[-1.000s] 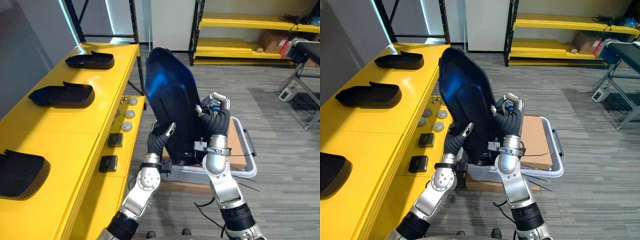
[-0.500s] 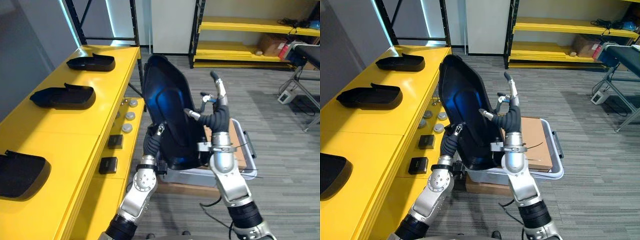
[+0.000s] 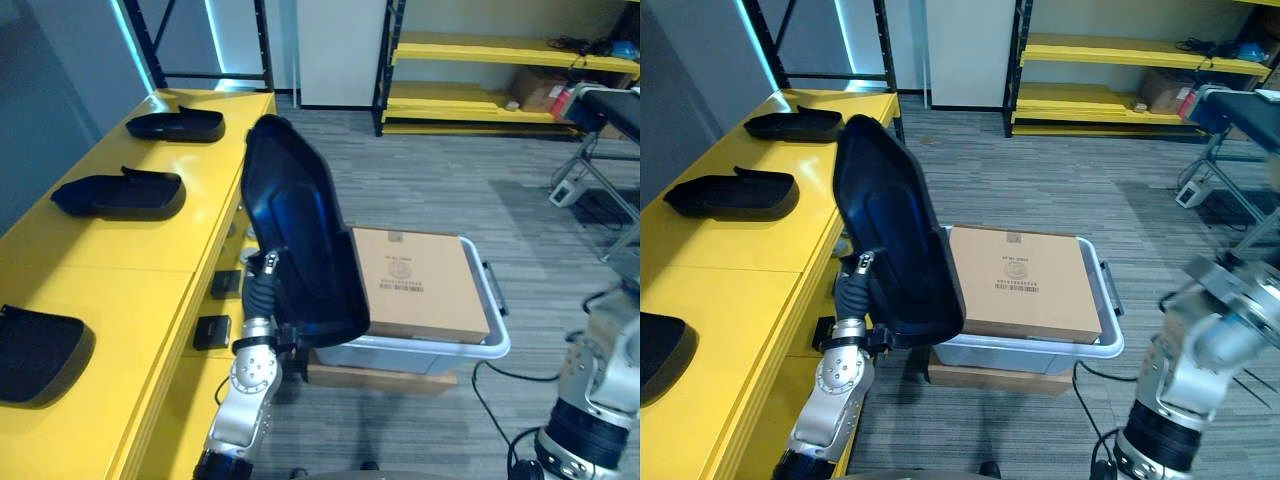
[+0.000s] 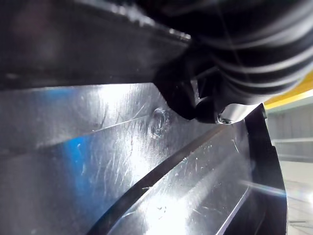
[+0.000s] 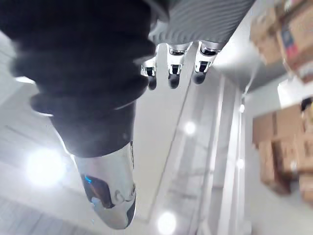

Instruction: Walk over and take plastic housings, then place them on the shelf

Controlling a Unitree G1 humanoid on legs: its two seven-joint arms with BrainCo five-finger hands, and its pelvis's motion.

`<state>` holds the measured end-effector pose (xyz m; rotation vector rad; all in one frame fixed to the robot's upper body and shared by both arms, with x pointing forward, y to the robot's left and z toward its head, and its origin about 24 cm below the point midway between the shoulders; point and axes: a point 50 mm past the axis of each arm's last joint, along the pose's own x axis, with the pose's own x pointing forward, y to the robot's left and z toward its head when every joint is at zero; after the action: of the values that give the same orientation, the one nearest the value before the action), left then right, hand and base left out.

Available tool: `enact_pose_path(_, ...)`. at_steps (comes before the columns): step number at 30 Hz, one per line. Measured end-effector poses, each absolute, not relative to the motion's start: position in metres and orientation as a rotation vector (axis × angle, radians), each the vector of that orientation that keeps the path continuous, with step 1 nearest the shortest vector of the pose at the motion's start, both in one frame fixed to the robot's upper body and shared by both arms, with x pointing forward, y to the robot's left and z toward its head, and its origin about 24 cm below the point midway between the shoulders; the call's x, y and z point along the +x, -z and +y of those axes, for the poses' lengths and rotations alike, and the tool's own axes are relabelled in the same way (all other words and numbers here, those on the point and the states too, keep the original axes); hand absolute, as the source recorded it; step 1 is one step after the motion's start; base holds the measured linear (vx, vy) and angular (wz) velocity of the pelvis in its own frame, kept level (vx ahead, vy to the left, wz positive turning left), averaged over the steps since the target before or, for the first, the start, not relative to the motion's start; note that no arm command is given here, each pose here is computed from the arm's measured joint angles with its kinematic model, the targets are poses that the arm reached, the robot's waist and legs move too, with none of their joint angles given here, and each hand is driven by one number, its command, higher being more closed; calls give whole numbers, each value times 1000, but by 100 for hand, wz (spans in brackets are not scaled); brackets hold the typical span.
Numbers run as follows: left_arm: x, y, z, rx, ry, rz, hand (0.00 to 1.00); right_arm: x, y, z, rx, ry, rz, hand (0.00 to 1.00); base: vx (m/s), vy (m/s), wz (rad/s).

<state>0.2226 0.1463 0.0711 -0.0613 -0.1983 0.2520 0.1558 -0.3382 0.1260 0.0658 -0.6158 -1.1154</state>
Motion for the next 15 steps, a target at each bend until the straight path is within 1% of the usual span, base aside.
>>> enact_pose_path(2, 215, -73, 148, -71, -264, -205, 100, 137, -62, -344, 69, 1211, -261, 0, 0, 0, 0)
enact_pose_path(3, 213, -73, 148, -72, -266, -207, 100, 131, -47, -342, 71, 1225, -180, 0, 0, 0, 0)
enact_pose_path(4, 209, -74, 149, -75, -271, -210, 100, 121, -20, -337, 76, 1243, -36, 0, 0, 0, 0)
enact_pose_path(5, 204, -75, 150, -77, -277, -212, 100, 113, 6, -328, 90, 1235, 103, 0, 0, 0, 0)
enact_pose_path(6, 203, -75, 151, -79, -279, -213, 100, 110, 18, -322, 98, 1219, 167, 0, -13, -3, -5)
enact_pose_path(7, 200, -75, 151, -82, -282, -212, 100, 105, 40, -309, 92, 1159, 298, 0, -11, -1, -6)
enact_pose_path(8, 199, -74, 151, -83, -285, -208, 100, 102, 50, -301, 87, 1124, 360, 0, -20, -5, -8)
enact_pose_path(10, 195, -71, 151, -88, -289, -194, 100, 94, 83, -270, 103, 982, 556, 0, -23, -16, -6)
enact_pose_path(12, 192, -71, 149, -95, -276, -189, 100, 86, 107, -250, 122, 875, 700, 0, 0, 0, 0)
enact_pose_path(15, 191, -70, 148, -98, -269, -190, 100, 82, 118, -238, 126, 803, 771, 0, -18, -11, 9)
